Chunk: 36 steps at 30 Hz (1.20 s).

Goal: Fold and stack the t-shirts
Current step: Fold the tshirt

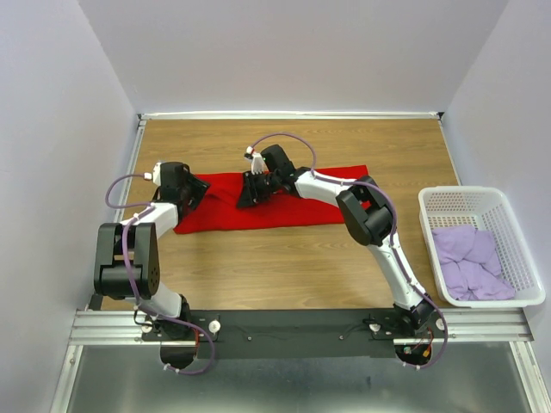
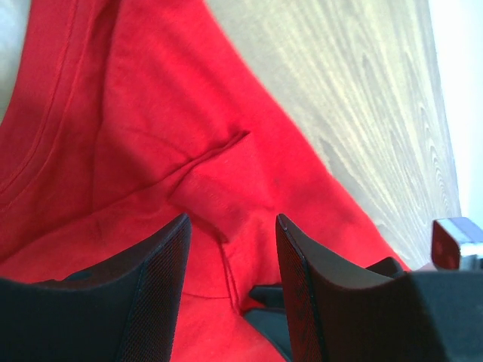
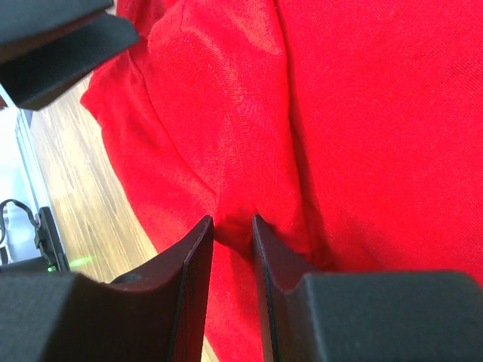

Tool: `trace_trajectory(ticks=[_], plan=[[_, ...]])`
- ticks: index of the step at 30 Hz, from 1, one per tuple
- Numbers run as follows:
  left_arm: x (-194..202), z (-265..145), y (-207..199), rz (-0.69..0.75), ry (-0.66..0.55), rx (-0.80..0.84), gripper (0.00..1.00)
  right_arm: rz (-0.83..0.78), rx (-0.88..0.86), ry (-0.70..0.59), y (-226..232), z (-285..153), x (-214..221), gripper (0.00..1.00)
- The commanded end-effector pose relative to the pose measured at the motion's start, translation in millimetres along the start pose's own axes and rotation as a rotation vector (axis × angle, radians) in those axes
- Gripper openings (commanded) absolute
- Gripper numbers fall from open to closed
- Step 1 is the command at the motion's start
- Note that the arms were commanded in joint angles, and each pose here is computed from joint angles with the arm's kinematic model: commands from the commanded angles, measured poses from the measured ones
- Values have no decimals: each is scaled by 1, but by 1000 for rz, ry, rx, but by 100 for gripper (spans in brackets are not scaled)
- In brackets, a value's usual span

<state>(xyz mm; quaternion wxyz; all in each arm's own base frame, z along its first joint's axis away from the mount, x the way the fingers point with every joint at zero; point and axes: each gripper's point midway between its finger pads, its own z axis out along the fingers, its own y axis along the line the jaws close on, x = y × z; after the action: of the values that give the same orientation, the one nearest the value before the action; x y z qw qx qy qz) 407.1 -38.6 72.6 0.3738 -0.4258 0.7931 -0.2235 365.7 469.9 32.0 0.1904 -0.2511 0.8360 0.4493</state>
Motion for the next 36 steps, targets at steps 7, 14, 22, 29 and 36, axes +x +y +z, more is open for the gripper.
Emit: trace_trajectory(ticks=[7,14,22,29,36], plan=[[13,11,10,-31,31,-8,57,63,68,96,-25,0,37,35],[16,19,6,-46,40,19,57,64,62,100,-23,0,39,35],[4,25,7,-21,-16,6,44,61,59,101,-22,0,39,35],[-11,25,14,11,-72,-43,20,60,61,102,-23,-1,39,35],[-22,25,28,77,-104,-106,15,60,61,99,-20,-4,38,35]])
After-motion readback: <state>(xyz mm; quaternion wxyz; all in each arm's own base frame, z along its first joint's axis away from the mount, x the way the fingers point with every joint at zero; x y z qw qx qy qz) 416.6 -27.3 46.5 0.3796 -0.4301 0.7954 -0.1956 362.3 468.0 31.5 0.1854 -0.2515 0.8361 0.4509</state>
